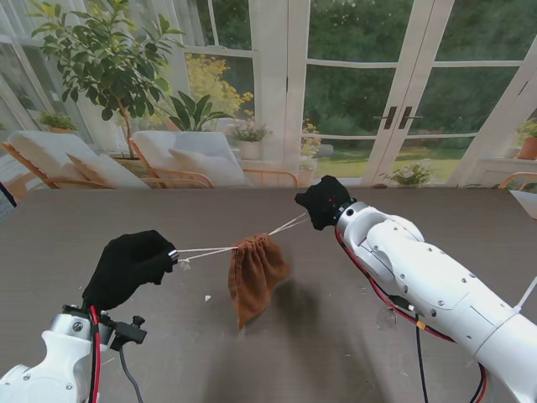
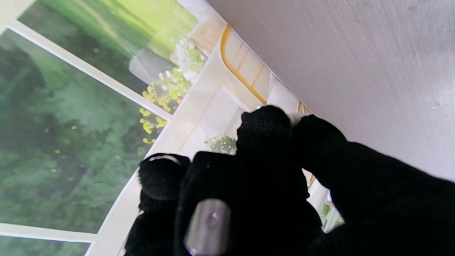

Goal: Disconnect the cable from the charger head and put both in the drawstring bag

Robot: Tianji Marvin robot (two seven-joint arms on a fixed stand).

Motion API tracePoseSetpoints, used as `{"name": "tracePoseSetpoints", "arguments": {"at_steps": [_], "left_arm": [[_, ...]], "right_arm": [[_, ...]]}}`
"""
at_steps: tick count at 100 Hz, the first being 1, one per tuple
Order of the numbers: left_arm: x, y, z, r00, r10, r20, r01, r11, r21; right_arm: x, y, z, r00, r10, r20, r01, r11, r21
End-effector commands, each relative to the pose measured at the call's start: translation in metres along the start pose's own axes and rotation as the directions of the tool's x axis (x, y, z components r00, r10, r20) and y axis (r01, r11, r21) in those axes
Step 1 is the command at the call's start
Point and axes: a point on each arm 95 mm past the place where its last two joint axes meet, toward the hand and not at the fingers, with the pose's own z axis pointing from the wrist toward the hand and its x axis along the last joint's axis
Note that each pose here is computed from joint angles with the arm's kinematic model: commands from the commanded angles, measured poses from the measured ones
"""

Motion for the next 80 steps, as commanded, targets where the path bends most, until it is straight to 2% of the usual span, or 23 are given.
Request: {"name": "tracePoseSetpoints", "arguments": {"at_steps": [1,16,32,59,80], "left_arm": [[-0.004,0.000,0.003,1.000,-0.009,0.014,0.009,1.000,-0.008],[-0.017,0.003,0.009,0.997,-0.027,0.070,0.029,0.999,-0.027],[-0.034,0.007,0.010,0.990,-0.031,0.141,0.046,0.994,-0.102],[-0.058,0.012,0.009,0.969,0.108,0.220,-0.059,0.973,-0.221],[-0.068,0.016,0.008,0.943,0.210,0.257,-0.119,0.937,-0.327]], "right_arm": [[-0.001,-0.008,-0.001,1.000,0.000,0.004,-0.001,0.999,0.037],[0.001,-0.015,0.000,1.000,0.011,0.003,-0.012,0.998,0.058],[0.008,-0.023,-0.001,1.000,0.030,0.000,-0.029,0.997,0.065],[0.027,-0.035,-0.003,0.997,0.075,-0.001,-0.075,0.995,0.071],[0.039,-0.041,-0.008,0.997,0.081,-0.009,-0.080,0.993,0.089]]}}
